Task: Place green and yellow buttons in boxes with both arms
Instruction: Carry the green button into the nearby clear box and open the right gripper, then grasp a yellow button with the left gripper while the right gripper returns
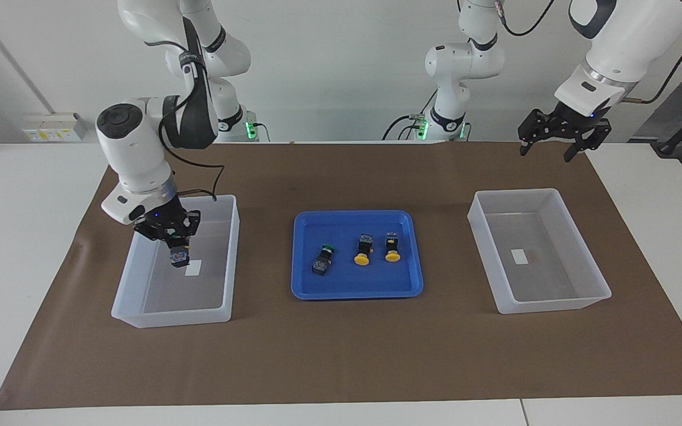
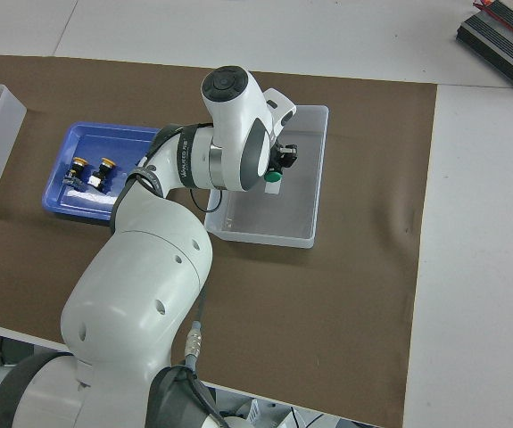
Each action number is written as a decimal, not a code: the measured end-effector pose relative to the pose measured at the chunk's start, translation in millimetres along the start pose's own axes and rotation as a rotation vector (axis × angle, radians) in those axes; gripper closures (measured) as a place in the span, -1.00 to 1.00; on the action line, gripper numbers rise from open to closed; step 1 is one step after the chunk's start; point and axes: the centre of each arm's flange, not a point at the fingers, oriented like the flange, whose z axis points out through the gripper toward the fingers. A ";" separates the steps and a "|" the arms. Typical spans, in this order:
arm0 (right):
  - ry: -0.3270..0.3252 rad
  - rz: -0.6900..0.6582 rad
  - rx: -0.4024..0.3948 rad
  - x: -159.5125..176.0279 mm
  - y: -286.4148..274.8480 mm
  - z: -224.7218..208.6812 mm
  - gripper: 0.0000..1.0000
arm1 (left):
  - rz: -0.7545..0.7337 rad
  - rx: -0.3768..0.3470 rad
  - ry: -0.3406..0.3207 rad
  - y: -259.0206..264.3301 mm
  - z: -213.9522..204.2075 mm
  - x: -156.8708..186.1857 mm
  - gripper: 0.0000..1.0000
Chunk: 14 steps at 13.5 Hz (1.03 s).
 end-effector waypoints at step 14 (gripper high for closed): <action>0.125 0.093 0.035 47.8 -103.4 -103.6 -1.00 | -0.065 -0.038 0.257 167.2 216.2 67.6 -1.00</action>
